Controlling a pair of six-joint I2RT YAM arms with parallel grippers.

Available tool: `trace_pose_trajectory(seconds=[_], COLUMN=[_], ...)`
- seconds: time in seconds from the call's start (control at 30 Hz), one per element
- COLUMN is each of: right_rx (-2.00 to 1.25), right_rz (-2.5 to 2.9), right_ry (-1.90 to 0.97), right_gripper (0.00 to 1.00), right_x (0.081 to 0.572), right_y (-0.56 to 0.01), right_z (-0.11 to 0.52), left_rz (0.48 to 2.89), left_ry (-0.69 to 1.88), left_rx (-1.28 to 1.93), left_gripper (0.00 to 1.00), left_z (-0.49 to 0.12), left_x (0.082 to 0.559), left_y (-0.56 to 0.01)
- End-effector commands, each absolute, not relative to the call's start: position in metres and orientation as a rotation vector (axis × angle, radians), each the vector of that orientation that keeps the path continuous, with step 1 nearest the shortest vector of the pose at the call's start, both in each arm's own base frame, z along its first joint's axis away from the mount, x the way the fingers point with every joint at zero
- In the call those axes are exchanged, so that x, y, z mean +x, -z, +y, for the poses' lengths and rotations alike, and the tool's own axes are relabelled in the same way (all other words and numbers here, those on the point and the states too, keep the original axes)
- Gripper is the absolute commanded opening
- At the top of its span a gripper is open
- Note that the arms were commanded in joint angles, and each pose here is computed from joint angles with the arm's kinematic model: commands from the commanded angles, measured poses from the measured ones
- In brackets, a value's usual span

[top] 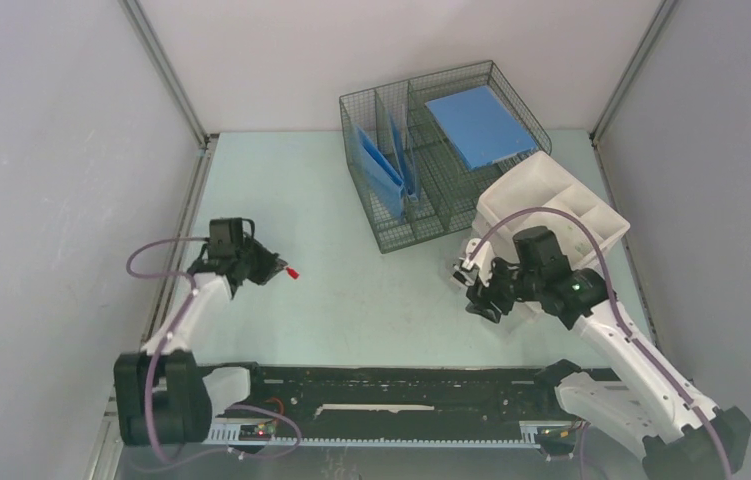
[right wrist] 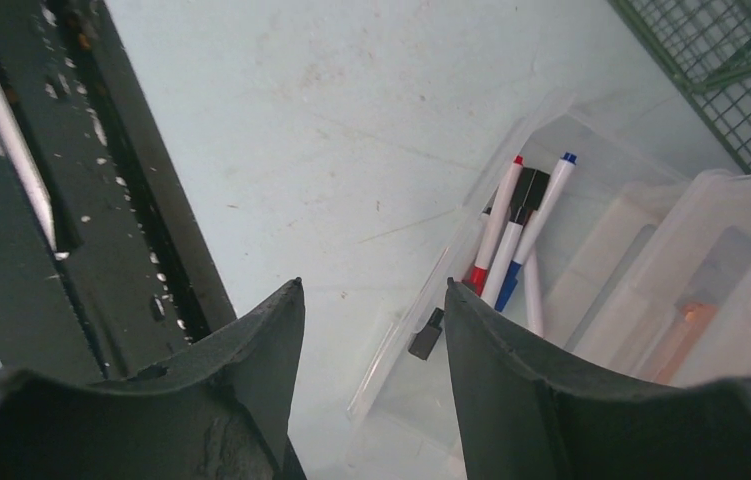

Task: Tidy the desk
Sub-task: Pick up the stationery from the center of the board.

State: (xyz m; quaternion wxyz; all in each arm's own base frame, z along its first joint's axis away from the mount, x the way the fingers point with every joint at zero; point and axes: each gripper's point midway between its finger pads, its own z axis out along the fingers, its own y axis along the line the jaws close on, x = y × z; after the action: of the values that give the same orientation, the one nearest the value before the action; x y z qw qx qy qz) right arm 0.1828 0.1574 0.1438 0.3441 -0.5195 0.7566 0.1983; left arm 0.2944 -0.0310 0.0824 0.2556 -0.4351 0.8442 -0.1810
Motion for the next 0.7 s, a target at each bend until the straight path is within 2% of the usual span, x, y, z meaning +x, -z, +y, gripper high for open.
trace_pose_trajectory(seconds=[0.0,0.33,0.67], right_rx=[-1.315,-1.269,-1.248], right_rz=[1.802,1.639,1.531], right_ry=[-0.663,-0.772,-0.951], right_gripper=[0.62,0.65,0.71], right_x=[0.173,0.159,0.124], right_y=[-0.187,-0.230,-0.274], right_z=[0.169,0.172,0.183], left_rz=[2.160,1.782,1.525], left_ry=[0.700,1.068,1.261], left_rx=[-0.854,-0.291,0.067], left_gripper=[0.00,0.00,0.00], left_z=[-0.074,-0.167,-0.236], left_x=[0.295,0.244,0.187], left_y=[-0.121,-0.205,-0.245])
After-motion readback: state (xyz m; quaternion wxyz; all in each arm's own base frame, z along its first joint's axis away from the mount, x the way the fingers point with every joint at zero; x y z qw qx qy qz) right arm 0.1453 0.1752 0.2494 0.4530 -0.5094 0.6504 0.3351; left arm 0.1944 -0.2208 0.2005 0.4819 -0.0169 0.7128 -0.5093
